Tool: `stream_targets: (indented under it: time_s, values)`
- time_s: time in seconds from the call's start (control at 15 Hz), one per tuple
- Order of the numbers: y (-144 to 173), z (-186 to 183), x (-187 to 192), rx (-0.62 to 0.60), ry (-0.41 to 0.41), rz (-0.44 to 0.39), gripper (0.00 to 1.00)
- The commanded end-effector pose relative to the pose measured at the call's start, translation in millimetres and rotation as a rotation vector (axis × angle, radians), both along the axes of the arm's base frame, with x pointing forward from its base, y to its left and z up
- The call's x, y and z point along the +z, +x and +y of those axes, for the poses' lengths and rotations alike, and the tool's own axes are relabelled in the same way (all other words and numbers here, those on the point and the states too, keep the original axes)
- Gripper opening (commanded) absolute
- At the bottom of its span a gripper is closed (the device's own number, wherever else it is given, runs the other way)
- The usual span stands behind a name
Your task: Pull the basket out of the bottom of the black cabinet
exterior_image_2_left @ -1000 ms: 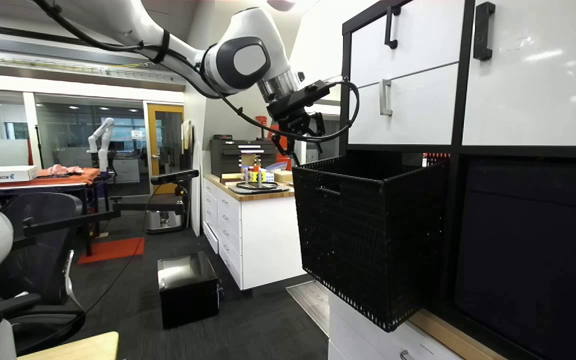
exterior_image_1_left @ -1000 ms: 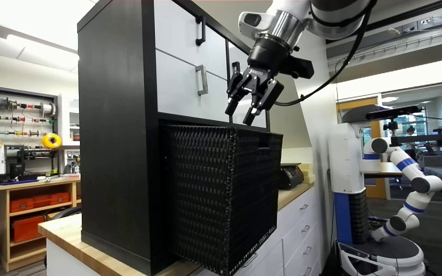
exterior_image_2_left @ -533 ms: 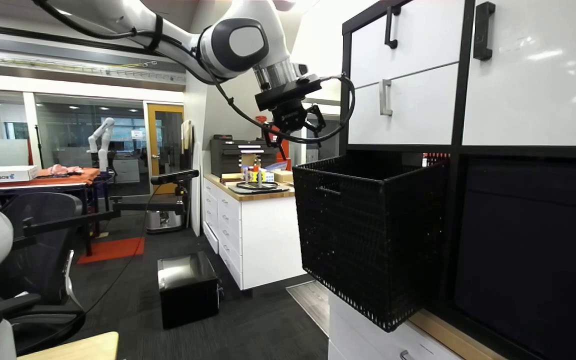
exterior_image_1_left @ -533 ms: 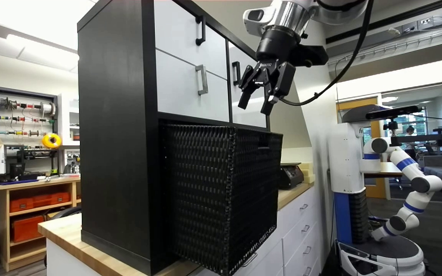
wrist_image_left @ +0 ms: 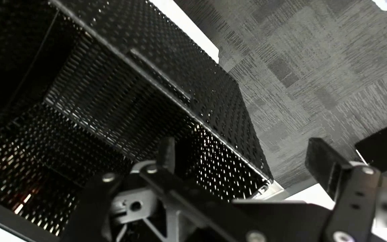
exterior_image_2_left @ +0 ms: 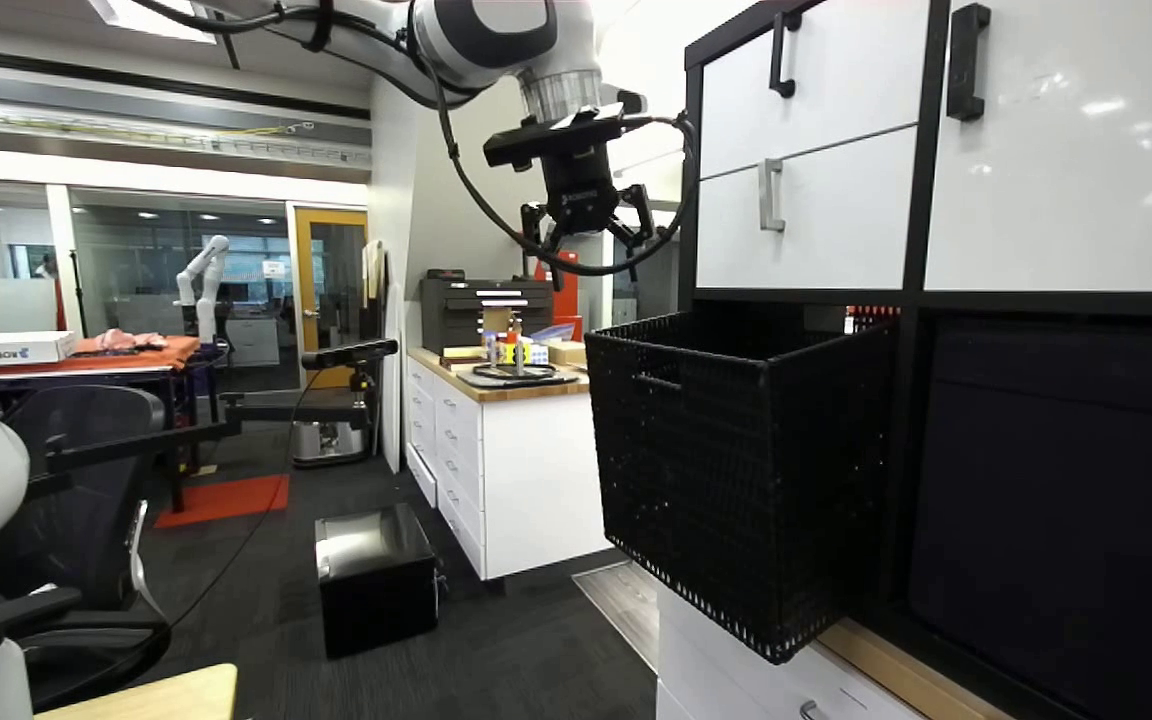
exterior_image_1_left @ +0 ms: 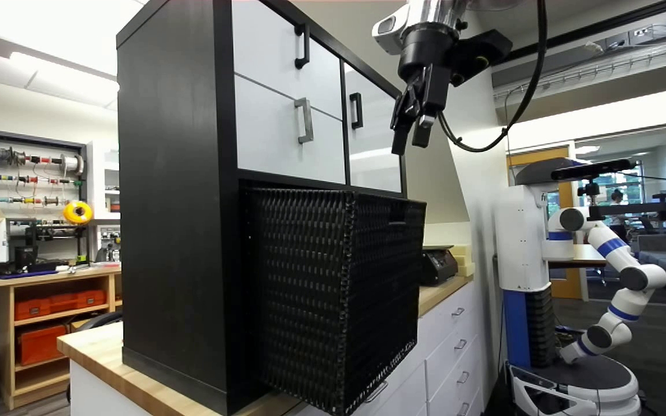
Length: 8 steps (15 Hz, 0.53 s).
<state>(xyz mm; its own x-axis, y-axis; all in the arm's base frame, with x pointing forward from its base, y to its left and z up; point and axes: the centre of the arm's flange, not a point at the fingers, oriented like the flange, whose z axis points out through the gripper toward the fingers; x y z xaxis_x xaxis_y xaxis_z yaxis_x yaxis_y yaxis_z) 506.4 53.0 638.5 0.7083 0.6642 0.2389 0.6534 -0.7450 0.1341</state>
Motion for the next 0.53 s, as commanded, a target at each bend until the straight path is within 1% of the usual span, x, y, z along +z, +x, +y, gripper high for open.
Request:
stream_targets:
  time_s: [0.0,0.2,0.27,0.47]
  values:
    - [10.6,-16.8,12.6,-0.166,0.051,0.095,1.00]
    - [8.0,-29.2,6.8,-0.298,0.069,0.146,1.00]
    - [3.9,-25.1,-0.3,-0.213,0.040,0.112,1.00]
    - [5.0,-24.9,-2.3,-0.218,0.040,0.117,1.00]
